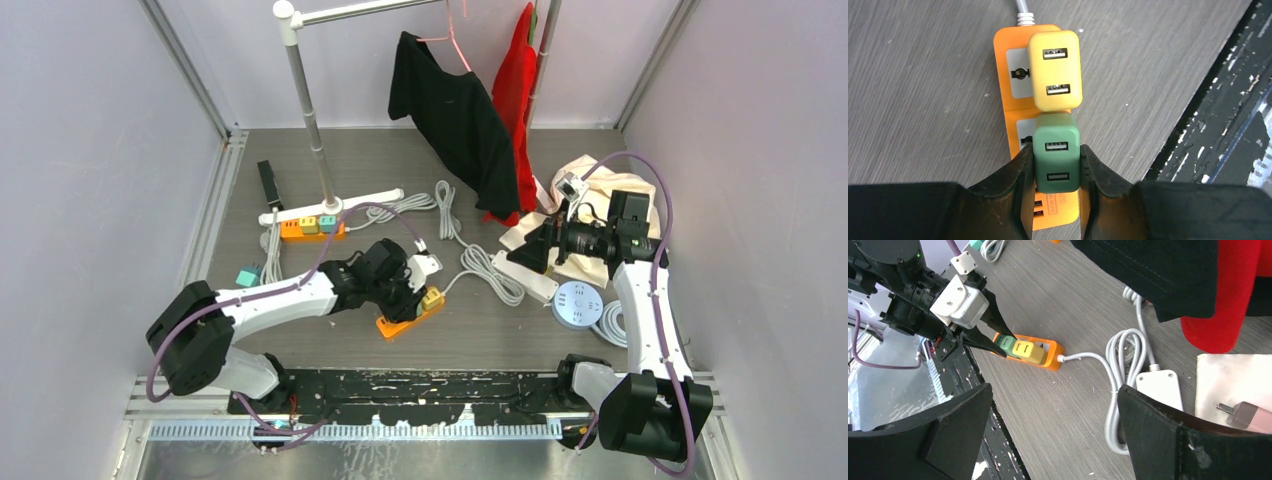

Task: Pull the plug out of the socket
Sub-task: Remove the plug from the socket.

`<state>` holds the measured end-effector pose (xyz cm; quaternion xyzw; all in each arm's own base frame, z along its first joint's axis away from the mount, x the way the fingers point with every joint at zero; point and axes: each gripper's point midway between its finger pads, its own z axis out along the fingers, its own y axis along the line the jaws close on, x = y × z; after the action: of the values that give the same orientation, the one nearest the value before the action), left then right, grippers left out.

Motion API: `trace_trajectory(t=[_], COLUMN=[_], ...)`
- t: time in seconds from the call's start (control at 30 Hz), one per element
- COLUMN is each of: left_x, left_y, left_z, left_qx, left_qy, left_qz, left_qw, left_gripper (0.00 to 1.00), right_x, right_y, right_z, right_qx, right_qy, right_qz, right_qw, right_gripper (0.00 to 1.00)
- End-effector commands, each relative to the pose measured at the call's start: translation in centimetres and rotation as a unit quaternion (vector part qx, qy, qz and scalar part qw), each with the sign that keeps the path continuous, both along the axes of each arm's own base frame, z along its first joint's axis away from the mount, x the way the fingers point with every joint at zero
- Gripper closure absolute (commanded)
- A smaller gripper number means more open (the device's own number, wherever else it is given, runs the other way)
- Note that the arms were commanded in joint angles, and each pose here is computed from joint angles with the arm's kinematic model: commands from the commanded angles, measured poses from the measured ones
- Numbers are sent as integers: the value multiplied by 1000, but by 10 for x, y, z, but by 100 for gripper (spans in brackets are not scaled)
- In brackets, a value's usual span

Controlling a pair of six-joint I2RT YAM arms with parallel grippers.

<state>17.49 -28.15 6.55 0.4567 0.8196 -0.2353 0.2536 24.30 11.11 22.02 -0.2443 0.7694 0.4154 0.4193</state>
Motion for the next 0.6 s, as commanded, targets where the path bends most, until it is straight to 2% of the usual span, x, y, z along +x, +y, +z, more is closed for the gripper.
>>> trace_trajectory(t=[0.0,0.17,0.27,0.4,0.47,0.57], left_x=[-27,-36,-36,-29,-26,-25], left_y=[-36,-61,-71,-77,-79,-79], left_z=[6,4,6,12,20,36], left_qx=[-34,-41,-45,-57,-79,-117], left_qy=[18,-3,-20,-50,-64,-84], left_qz=[-109,-149,-153,-132,-114,-96], left_qw=[993,988,987,988,988,985], left_gripper=[100,96,89,62,49,35], right_x=[-5,-26,-51,-72,-75,-80], right_y=[7,16,21,25,26,28], right_z=[5,-5,-22,-45,-54,-68], right_qx=[-2,-32,-64,-93,-106,-124], right_qy=[-36,-82,-139,-192,-196,-196], right_qz=[32,96,170,237,254,288], right_qw=[999,991,973,948,941,929], right_gripper=[0,0,0,0,0,0])
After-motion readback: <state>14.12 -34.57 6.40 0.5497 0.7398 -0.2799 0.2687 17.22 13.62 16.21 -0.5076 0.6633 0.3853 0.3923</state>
